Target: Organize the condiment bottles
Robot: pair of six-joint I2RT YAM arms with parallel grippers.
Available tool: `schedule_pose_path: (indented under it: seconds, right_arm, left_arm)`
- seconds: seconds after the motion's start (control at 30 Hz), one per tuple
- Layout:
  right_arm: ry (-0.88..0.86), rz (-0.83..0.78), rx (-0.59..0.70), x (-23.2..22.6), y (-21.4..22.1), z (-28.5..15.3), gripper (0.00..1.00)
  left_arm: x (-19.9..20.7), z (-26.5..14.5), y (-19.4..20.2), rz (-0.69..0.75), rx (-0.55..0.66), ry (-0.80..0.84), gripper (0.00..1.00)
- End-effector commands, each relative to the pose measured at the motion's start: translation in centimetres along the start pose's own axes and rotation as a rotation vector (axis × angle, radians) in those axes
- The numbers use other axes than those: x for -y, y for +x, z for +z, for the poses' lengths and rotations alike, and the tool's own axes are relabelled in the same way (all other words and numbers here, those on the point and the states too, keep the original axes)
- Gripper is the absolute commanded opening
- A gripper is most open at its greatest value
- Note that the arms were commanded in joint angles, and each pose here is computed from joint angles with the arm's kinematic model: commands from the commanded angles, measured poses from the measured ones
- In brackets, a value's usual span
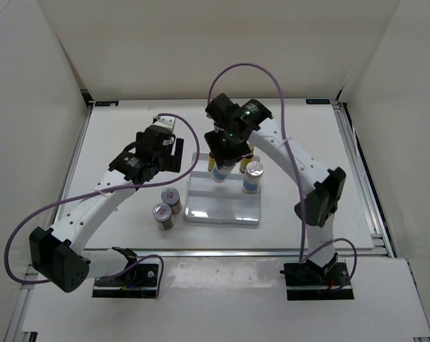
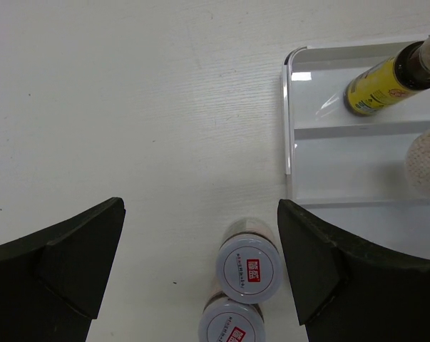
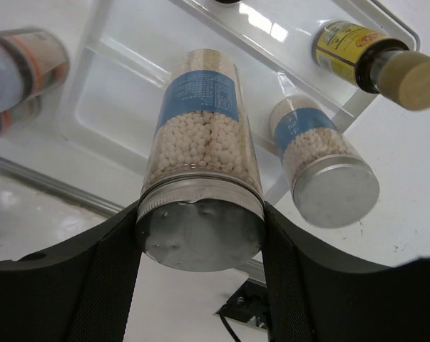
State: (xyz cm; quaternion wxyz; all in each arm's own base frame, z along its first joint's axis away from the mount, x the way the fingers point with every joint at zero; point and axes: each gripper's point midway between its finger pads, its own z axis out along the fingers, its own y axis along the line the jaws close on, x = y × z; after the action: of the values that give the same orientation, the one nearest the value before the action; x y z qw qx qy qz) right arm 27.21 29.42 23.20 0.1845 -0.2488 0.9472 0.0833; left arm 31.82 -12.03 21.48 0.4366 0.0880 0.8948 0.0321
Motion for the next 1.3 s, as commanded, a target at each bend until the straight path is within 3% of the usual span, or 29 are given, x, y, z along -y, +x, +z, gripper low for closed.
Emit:
schedule_pose_path:
  seconds: [0.0, 0.67, 0.7, 0.73, 0.8, 0.83, 0.93, 1.1, 1.27]
  right_arm:
    - [0.097, -0.050, -0.172, 2.4, 4.3, -2.2, 0.00]
    - [0.114, -0.139, -0.335, 1.3, 5.9, 5.5, 0.01]
    - [0.114, -0.139, -0.335, 1.3, 5.9, 5.5, 0.04]
    - [0.127, -0.141, -0.342, 1.5, 5.9, 5.8, 0.23]
    - [0.121, -0.139, -0.320, 1.3, 5.4, 5.5, 0.50]
    - [0.117, -0.138, -0.306, 1.2, 5.0, 5.3, 0.73]
    - [0.155, -0.115, -0.252, 1.7, 3.9, 4.0, 0.99]
    - [0.126, -0.065, -0.091, 1.4, 0.5, -0.3, 0.99]
    - [-0.057, 0.183, 0.140, 2.5, -2.9, -7.5, 0.99]
  left_arm:
    - [-0.8, -1.4, -1.1, -0.008, 0.057, -0.014, 0.99]
    - [-0.7, -1.8, -0.5, 0.006, 0.046, 0.006, 0.99]
    - [-0.8, -2.0, -0.7, 0.002, 0.054, 0.007, 0.99]
    - [-0.6, -1.9, -0.2, 0.006, 0.043, 0.015, 0.99]
    - [-0.2, -2.0, 0.2, 0.008, 0.037, 0.046, 0.99]
    - [0.0, -1.8, 0.7, 0.013, 0.024, 0.055, 0.99]
    - [0.7, -2.2, 1.4, 0.027, 0.010, 0.107, 0.99]
    - [2.7, -3.2, 1.7, 0.048, 0.002, 0.246, 0.99]
    - [4.4, -3.2, 4.0, 0.076, -0.091, 0.332, 0.99]
